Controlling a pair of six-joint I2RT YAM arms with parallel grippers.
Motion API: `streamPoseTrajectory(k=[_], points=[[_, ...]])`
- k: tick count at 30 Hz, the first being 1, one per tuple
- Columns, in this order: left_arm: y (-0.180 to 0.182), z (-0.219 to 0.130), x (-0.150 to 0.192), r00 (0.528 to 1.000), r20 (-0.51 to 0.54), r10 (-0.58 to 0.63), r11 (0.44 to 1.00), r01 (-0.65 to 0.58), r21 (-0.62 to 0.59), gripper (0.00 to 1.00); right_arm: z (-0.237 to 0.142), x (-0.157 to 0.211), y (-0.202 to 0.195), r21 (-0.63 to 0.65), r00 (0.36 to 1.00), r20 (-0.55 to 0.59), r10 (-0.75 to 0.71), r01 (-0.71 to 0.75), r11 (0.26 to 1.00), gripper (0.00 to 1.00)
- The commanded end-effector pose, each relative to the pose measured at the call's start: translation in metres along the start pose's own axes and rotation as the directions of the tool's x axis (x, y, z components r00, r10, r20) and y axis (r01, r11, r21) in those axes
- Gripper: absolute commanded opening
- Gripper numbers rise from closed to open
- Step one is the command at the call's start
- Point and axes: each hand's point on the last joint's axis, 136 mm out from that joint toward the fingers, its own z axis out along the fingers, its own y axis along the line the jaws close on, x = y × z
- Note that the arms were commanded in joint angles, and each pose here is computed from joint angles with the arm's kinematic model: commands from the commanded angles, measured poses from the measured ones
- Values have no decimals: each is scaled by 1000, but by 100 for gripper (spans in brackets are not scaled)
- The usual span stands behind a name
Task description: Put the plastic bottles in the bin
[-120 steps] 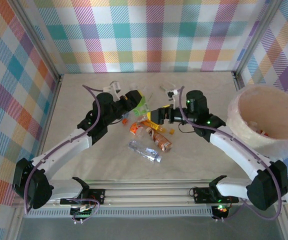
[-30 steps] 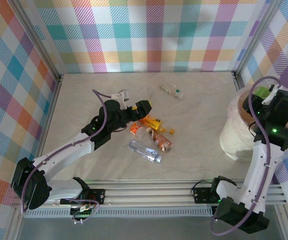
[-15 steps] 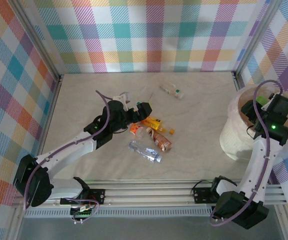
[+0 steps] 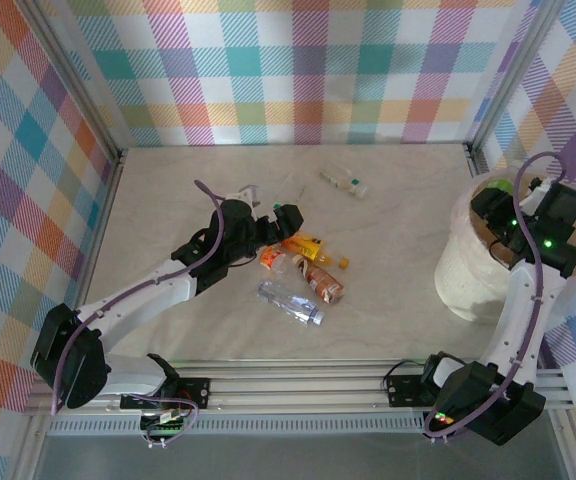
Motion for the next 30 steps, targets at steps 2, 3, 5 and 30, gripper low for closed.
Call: streamPoseTrajectory(k=[2,3,5,30], points=[[-5,1,-3,1000,10,-12,1000,12,-11,100,4,3,21,-139,1000,-27,6,-10,990,61],[-4,1,-2,1000,9,-14,1000,14,-13,100,4,3,21,-138,1000,-28,9,-13,990,61],[-4,2,-2,1000,5,-14,1000,14,-16,100,7,2,9,-83,999,-7,34,-34,996,65],[8,11,4,999,-17,-48,996,46,-76,100,-33,-21,-2,64,976,220,5,-19,998,93]])
